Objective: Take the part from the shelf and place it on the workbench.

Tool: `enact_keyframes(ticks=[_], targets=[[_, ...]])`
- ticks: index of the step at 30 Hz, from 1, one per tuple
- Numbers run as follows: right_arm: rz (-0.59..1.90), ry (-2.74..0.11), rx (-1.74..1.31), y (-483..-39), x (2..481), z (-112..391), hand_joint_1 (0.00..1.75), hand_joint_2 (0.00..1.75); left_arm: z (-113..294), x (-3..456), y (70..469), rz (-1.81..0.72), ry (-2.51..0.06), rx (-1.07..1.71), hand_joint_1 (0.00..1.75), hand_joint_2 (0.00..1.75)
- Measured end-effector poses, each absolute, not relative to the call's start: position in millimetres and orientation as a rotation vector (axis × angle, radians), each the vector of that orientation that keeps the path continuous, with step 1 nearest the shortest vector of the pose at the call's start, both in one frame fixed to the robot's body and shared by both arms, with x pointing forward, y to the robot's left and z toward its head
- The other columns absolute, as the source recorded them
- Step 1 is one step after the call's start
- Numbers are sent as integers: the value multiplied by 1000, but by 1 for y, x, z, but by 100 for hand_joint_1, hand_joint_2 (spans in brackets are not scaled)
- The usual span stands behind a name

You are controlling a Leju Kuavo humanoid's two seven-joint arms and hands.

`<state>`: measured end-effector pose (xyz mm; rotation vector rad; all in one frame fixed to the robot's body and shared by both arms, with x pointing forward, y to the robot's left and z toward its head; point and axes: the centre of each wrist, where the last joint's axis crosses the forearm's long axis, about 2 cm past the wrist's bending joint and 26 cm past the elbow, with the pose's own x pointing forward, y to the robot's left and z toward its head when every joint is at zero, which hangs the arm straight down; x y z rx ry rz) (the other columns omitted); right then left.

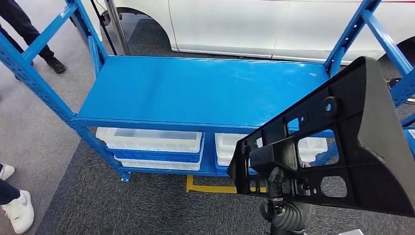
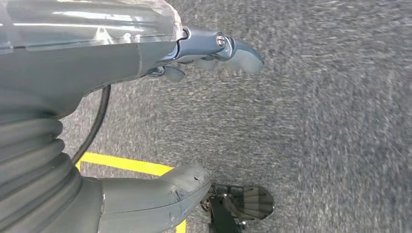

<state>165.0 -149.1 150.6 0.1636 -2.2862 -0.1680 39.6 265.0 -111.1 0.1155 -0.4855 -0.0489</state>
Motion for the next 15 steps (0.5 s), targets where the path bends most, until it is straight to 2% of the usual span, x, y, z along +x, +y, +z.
enact_keyframes(ticks=[15], targets=[[-175, -2239, 126, -162, 145, 142, 175, 175, -111, 37, 263, -16, -474, 118, 0, 175]])
